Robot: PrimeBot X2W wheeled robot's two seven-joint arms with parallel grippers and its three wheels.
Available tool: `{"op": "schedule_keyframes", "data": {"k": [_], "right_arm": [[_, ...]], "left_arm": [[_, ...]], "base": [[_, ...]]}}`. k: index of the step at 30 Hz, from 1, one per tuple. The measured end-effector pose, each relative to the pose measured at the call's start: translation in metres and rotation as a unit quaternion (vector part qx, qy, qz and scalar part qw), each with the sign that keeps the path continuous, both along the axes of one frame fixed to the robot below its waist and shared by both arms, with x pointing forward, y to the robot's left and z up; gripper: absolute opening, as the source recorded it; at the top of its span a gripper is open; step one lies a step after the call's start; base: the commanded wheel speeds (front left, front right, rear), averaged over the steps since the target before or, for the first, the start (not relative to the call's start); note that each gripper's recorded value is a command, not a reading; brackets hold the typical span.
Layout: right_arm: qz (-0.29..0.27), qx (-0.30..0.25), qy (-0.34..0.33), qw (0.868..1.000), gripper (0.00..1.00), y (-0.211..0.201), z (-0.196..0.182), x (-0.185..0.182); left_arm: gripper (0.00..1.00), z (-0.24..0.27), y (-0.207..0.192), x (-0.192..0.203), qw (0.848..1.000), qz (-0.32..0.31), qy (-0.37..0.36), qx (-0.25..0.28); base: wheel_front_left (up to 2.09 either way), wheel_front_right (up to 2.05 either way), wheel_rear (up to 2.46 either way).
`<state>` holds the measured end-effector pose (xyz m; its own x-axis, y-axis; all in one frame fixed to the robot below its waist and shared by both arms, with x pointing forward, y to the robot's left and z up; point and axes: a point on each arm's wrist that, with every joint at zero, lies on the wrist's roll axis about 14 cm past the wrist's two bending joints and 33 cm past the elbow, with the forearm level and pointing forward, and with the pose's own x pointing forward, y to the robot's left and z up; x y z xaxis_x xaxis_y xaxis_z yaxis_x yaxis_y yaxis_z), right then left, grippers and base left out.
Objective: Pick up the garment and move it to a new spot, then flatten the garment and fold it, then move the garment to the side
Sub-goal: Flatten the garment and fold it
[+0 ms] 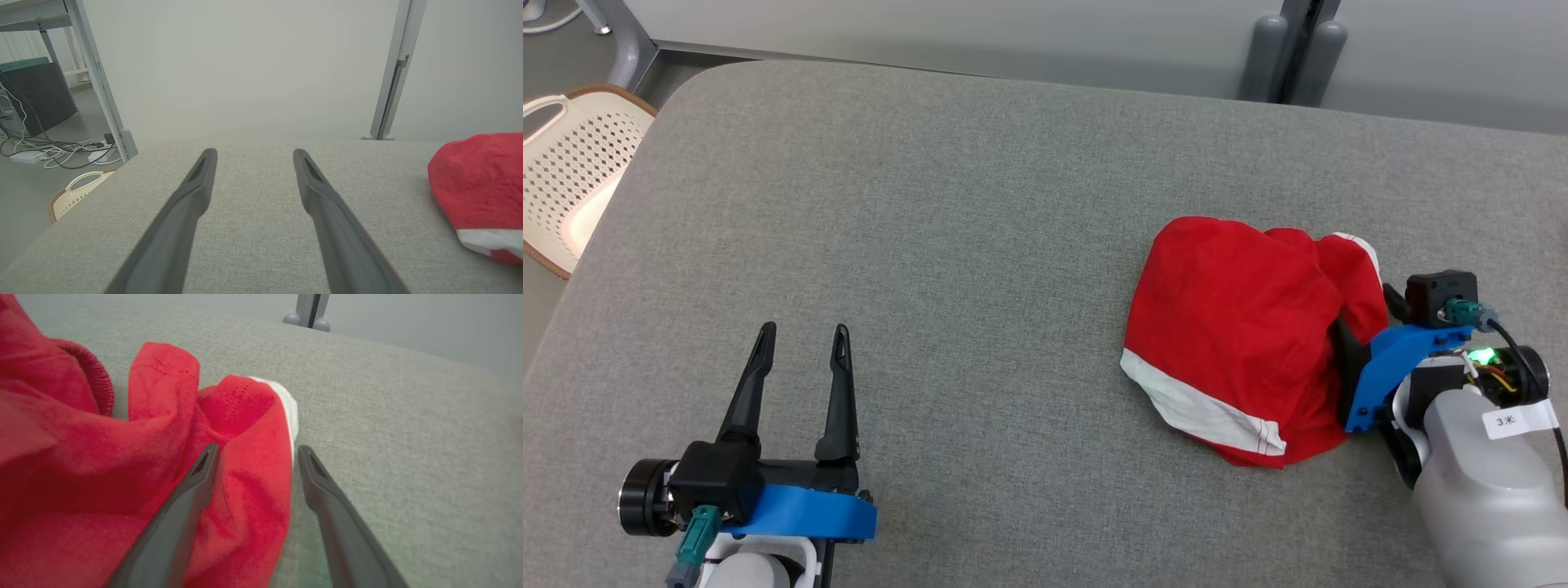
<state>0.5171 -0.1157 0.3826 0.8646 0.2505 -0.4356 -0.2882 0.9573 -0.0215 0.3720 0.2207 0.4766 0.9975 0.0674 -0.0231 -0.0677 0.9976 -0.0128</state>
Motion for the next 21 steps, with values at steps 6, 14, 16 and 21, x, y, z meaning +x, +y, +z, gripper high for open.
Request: {"op": "schedule_keyframes", "data": {"k": [6,14,16,21], "right_arm": [[-0.009,0.033,0.015,0.999,0.07,0.013,-0.009,-0.016],[-0.028,0.063,-0.045,0.997,0.00,0.008,0.033,-0.010],[-0.021,0.066,-0.070,0.995,0.00,0.011,0.049,-0.009],[0.007,0.098,-0.143,0.985,0.00,0.029,0.096,-0.015]], "left_arm": [[1.00,0.002,-0.001,0.000,1.000,-0.001,-0.005,0.001],[1.00,0.016,0.003,-0.009,1.000,0.004,-0.025,0.001],[1.00,0.017,0.004,-0.015,1.000,0.007,-0.026,-0.001],[1.00,0.021,0.000,-0.027,0.999,0.004,-0.034,-0.006]], "base": [[0.00,0.00,0.00],[0.00,0.00,0.00],[0.00,0.00,0.00],[0.00,0.00,0.00]]}}
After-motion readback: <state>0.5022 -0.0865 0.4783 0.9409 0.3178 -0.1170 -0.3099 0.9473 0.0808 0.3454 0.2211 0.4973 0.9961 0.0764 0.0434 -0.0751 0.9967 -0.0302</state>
